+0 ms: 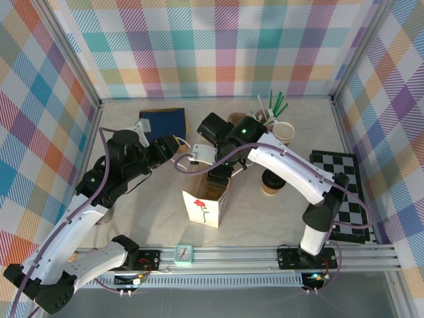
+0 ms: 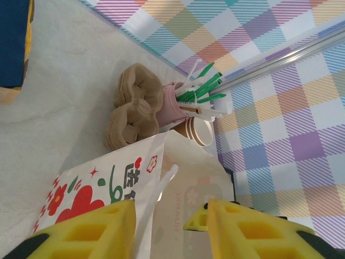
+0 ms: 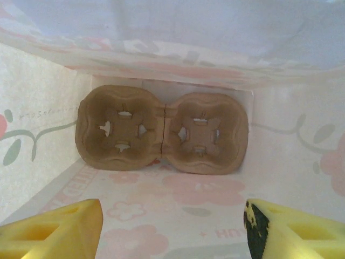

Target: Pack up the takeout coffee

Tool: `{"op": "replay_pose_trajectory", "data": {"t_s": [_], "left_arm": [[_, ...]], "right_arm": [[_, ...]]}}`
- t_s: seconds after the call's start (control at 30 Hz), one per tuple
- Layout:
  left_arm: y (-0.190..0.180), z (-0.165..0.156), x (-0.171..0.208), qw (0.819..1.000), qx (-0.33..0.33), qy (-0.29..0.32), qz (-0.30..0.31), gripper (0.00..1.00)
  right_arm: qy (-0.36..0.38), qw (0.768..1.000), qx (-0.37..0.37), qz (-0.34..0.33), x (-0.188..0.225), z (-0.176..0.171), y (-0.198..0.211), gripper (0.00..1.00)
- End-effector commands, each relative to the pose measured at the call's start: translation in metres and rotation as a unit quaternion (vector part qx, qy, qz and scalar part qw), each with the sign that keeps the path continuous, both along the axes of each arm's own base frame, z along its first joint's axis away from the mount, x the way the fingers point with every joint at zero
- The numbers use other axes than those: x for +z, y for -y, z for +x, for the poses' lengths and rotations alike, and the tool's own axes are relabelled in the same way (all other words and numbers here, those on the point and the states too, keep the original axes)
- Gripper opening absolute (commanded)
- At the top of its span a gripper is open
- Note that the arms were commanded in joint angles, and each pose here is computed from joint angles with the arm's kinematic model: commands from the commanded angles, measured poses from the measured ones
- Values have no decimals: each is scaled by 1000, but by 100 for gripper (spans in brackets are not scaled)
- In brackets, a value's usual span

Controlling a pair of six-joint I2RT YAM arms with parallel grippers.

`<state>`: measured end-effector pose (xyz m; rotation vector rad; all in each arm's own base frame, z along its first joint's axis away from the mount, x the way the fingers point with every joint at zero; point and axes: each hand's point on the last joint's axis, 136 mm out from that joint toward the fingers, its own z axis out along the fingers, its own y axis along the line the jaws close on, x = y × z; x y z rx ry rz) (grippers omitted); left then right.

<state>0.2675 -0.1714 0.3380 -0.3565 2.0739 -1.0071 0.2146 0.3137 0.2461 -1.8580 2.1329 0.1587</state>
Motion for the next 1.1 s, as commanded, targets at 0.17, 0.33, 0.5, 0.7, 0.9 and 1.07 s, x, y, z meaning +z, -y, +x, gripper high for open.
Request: {"op": "replay_pose_trajectory", "data": {"t_s": [0.17,0.33,0.5,0.7,0.9,1.07], "left_arm": [[-21,-4,17,998,25,31,44,56],[-28,-5,20,996,31,35,70,61],[-32,-6,31,994,29,46,93,67],[-35,-1,31,988,22,33,151,70],[-22,6,10,981,-18,-5,195,71],[-3,9,-2,974,-61,-19,219,71]], "right_arm": [[7,999,-42,8,20,4,-5,70],[49,991,-113,53,55,20,-8,70],[65,980,-163,93,84,24,-4,72],[92,956,-223,166,126,29,7,81],[43,914,-337,223,141,47,39,77],[-7,881,-414,230,123,63,66,77]]}}
